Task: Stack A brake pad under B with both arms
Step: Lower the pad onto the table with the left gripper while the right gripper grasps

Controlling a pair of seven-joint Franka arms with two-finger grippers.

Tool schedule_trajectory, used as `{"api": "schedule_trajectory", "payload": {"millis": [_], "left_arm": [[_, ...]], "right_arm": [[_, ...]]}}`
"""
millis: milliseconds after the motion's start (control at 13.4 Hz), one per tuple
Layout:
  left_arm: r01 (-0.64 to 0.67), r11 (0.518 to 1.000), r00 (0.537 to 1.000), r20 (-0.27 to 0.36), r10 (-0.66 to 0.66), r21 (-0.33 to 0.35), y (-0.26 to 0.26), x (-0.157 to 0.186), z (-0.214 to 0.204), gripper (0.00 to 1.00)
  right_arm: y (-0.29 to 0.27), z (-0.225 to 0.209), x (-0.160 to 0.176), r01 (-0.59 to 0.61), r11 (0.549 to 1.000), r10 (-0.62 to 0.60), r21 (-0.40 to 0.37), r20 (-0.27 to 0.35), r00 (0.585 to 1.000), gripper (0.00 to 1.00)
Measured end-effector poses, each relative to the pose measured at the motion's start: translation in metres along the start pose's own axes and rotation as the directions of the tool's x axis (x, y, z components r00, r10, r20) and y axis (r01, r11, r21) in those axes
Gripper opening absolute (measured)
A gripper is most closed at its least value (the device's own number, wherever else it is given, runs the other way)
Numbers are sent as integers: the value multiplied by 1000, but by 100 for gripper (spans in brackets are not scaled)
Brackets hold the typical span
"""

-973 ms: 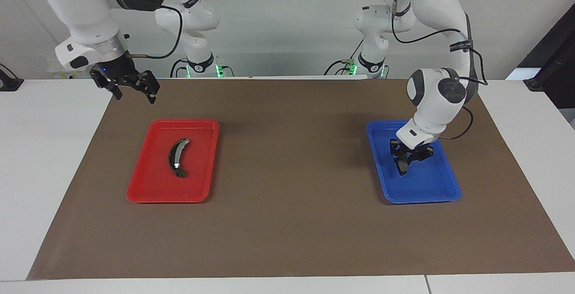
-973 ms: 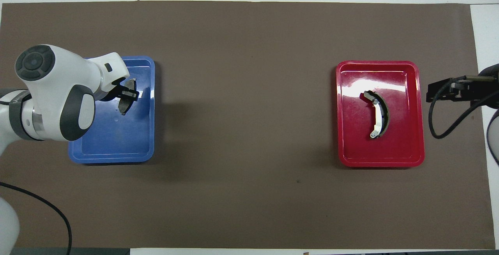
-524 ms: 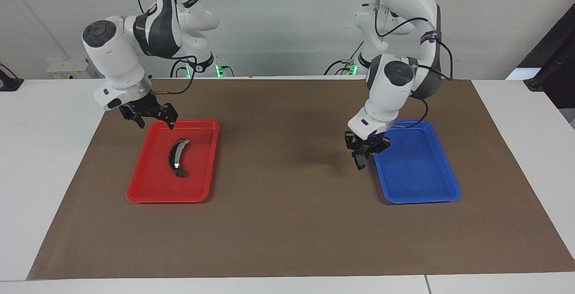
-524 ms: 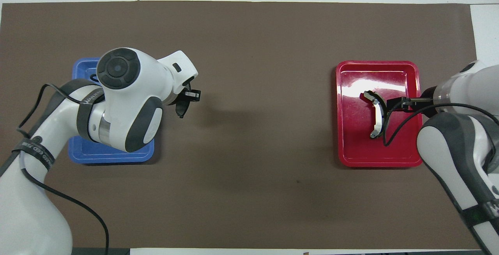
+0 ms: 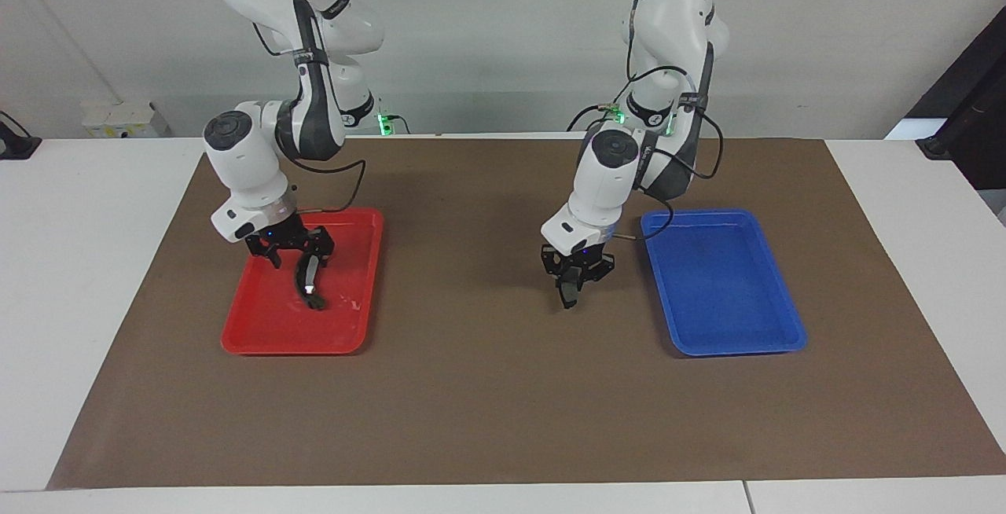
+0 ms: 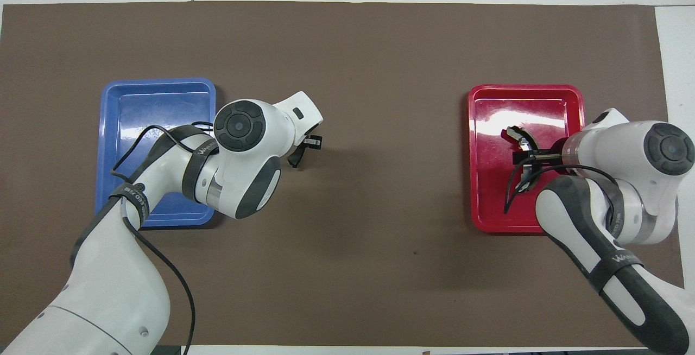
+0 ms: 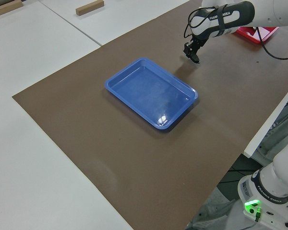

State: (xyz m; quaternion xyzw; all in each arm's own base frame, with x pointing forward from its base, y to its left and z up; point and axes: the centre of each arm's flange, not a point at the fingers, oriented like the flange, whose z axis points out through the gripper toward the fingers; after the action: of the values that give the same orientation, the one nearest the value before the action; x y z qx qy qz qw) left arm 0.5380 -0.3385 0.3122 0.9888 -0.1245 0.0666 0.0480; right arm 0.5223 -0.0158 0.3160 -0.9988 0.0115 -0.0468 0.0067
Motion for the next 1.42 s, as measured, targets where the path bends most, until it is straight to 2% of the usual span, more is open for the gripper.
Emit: {"api": "schedule_trajectory", "payload": {"millis": [374,449,524,599,674,749,824,1048,1123,1422], "left_arm": [[12,1000,1000,-21,-12,-14,24,-5,7,40],[12,1000,1000,-21,-12,-15,27,-6,7,40],[12,1000,1000,-20,-12,-15,27,-7,7,40],[13,1000,1000,-19,-13,-14,26,-7,7,40],[15,1000,1000,-16,-15,-12,25,-6,7,40],[17,1000,1000,-16,-17,-10,24,-6,7,47],[19,1000,1000,-16,-19,-9,22,-6,7,59],[25,1000,1000,0,-25,-1,18,-6,8,93],[29,1000,1000,3,-29,1,15,-5,7,100],[62,998,996,54,-64,33,-31,8,-24,100]], "right_arm": [[-1,19,-2,35,999,-35,-2,15,999,97],[-1,20,-2,43,999,-43,-2,16,999,92],[-1,20,-2,48,999,-48,-2,16,999,92],[-1,20,-2,51,999,-51,-2,16,999,85],[-1,20,-2,52,999,-52,-2,16,999,71],[-1,20,-2,53,999,-53,-2,16,998,57],[-1,20,-2,54,999,-54,-2,16,998,44],[-1,20,-2,57,998,-57,-1,21,998,43],[-1,19,-1,63,998,-63,0,31,998,43],[-5,-13,19,77,997,-78,11,99,992,43]]}}
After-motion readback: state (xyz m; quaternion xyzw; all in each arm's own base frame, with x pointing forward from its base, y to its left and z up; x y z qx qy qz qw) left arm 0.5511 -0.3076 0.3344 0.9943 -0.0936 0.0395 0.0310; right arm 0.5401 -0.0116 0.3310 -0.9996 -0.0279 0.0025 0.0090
